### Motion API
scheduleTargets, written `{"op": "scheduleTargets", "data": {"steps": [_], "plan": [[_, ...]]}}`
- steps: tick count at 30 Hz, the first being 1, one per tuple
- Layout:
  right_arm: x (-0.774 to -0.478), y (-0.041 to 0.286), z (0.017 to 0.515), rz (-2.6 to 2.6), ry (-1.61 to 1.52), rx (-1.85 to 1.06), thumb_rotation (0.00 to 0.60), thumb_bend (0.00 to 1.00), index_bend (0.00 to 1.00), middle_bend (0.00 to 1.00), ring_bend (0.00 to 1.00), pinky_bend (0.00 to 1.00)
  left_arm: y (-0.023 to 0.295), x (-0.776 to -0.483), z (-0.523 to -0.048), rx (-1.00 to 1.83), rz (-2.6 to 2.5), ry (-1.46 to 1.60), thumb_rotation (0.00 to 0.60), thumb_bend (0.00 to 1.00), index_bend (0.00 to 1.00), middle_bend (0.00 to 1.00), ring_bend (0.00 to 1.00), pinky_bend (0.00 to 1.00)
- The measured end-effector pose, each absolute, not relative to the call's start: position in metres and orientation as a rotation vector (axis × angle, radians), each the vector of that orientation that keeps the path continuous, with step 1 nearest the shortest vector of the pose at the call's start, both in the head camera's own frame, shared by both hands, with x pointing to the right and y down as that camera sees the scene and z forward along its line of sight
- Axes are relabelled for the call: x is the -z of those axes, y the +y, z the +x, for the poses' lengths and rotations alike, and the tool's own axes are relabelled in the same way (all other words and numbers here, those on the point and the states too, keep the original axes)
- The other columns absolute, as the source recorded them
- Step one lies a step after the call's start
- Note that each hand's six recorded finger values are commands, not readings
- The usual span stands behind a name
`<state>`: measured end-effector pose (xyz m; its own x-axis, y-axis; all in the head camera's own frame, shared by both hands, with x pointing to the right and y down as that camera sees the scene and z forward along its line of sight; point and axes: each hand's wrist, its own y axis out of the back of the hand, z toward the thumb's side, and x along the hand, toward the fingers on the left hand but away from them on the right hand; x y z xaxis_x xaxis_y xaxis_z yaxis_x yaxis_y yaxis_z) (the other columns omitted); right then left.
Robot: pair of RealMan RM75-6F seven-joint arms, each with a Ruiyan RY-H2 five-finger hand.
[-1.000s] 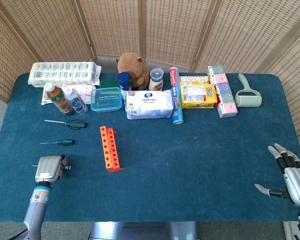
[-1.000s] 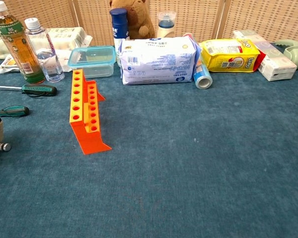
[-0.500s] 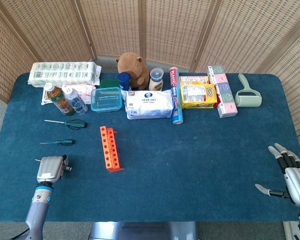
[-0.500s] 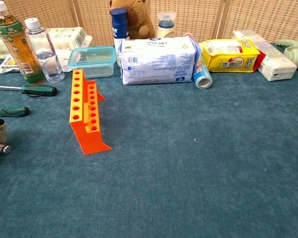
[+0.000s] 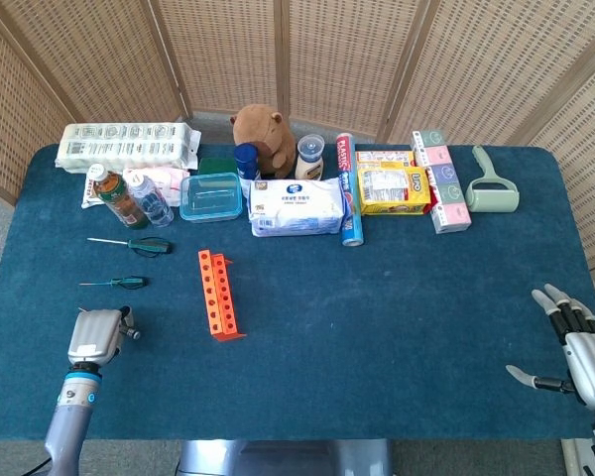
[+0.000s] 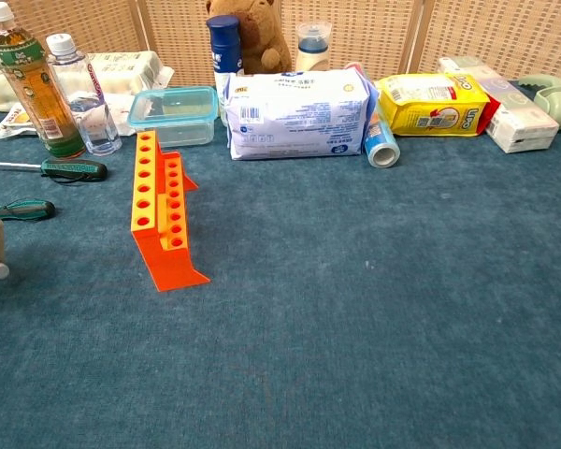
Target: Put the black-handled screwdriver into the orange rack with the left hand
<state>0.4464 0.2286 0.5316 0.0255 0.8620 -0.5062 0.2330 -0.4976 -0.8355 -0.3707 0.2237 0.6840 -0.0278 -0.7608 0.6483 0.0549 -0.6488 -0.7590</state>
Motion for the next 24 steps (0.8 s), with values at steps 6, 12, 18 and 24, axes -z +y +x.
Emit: {"op": "scheduleTargets", "data": {"steps": [6, 12, 18, 24], "plan": [[-0.533, 0.229, 0.445, -1.763, -1.106, -1.509, 0.413, 0.00, 0.04, 0.00, 0.00, 0.00, 0.217, -0.653, -0.368, 1.642, -1.682, 0.829, 0.600, 0.41, 0.51, 1.00, 1.00, 1.00], [-0.534, 0.229, 0.445, -1.762, -1.102, -1.513, 0.411, 0.00, 0.04, 0.00, 0.00, 0.00, 0.213, -0.620, -0.364, 1.524, -1.725, 0.909, 0.600, 0.41, 0.51, 1.00, 1.00, 1.00], [-0.536, 0.229, 0.444, -1.760, -1.097, -1.518, 0.408, 0.00, 0.04, 0.00, 0.00, 0.00, 0.211, -0.589, -0.355, 1.374, -1.810, 1.000, 0.600, 0.42, 0.51, 1.00, 1.00, 1.00], [-0.537, 0.229, 0.444, -1.758, -1.093, -1.524, 0.410, 0.00, 0.04, 0.00, 0.00, 0.00, 0.209, -0.561, -0.348, 1.275, -1.880, 1.039, 0.600, 0.42, 0.51, 1.00, 1.00, 1.00]]}}
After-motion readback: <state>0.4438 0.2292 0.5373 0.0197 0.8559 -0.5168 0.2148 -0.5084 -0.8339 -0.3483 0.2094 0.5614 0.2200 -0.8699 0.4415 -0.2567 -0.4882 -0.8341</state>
